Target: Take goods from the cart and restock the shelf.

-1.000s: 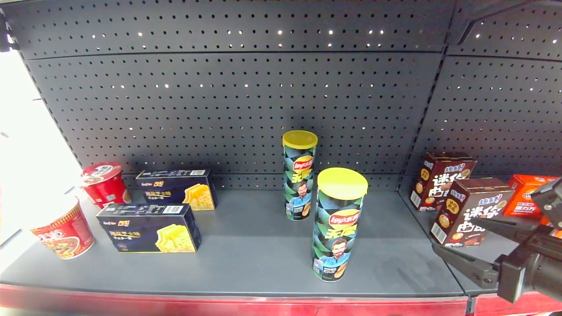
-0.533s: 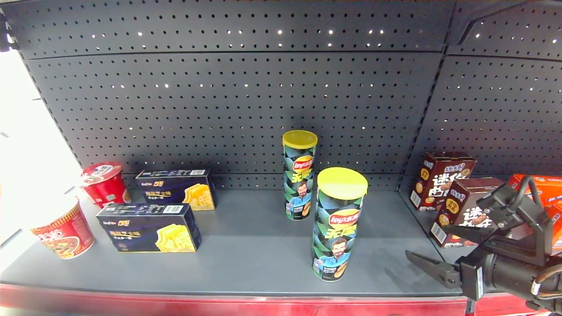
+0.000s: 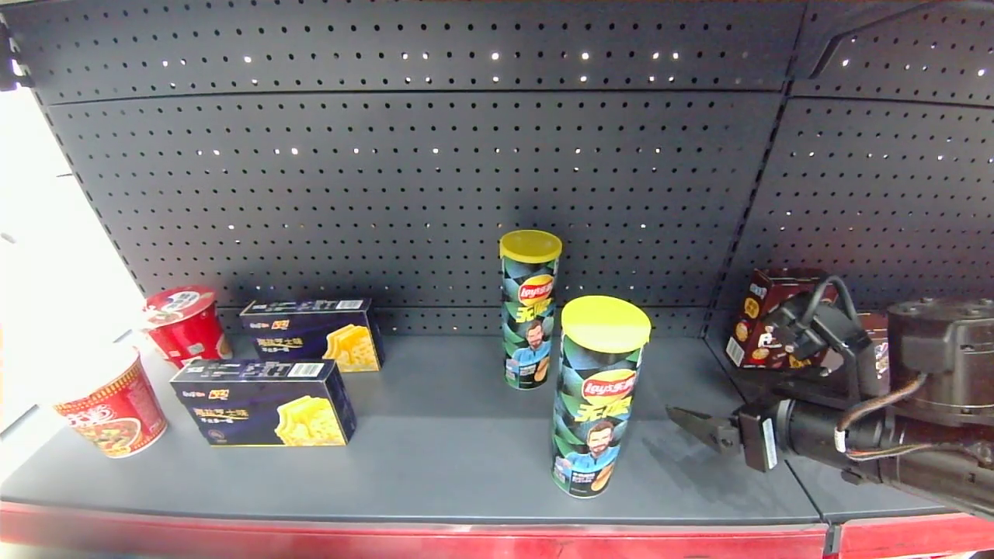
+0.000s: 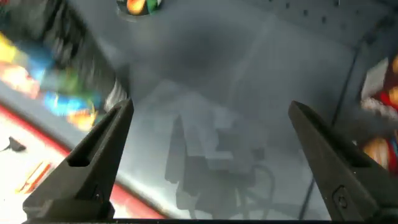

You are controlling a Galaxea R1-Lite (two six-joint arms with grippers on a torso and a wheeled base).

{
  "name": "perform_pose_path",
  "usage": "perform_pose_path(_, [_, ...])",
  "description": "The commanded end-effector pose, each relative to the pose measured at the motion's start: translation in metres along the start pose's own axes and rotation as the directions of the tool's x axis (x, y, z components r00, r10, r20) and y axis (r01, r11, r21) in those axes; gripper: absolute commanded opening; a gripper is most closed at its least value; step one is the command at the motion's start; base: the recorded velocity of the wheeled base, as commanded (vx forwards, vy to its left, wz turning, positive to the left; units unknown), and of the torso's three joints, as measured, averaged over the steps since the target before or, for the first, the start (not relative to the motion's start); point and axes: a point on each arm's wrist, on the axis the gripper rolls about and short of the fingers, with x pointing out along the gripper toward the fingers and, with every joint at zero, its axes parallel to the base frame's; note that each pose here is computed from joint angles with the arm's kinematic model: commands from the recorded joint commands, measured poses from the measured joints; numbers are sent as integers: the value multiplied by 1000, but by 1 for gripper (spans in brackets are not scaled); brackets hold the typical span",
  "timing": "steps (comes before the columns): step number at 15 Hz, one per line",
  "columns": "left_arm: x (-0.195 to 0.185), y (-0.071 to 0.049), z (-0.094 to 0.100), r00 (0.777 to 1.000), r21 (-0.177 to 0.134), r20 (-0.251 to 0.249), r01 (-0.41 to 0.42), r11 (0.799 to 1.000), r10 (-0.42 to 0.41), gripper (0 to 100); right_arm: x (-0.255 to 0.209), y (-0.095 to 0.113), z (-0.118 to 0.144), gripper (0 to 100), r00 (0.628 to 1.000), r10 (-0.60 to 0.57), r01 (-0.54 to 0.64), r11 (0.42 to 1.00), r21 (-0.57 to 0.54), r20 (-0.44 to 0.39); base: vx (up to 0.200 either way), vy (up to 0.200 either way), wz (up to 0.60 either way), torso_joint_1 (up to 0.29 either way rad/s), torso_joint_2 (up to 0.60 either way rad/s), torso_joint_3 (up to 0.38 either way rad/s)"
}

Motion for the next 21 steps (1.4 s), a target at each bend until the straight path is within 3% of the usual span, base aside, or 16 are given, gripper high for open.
perform_pose_path(1, [0, 0, 0, 1000, -1, 0, -1, 1000, 1, 100, 20, 3, 2, 100, 1000, 15, -15, 1000, 1, -26, 0, 0, 0, 0, 0, 0])
perform_pose_path(5, [0, 0, 0, 1000, -7, -2, -1, 1000, 1, 100, 26, 10, 1, 100, 999, 39, -39, 999, -6, -36, 0, 0, 0, 0, 0, 0])
perform_pose_path(6, [0, 0, 0, 1000, -25, 0, -2, 1000, 2, 100, 29, 15, -1, 100, 997, 55, -55, 998, -11, -49, 0, 0, 0, 0, 0, 0])
perform_pose_path(21, [0, 0, 1, 1000, -40, 2, -3, 999, 3, 100, 36, 37, -2, 100, 990, 134, -135, 991, -24, -46, 0, 0, 0, 0, 0, 0])
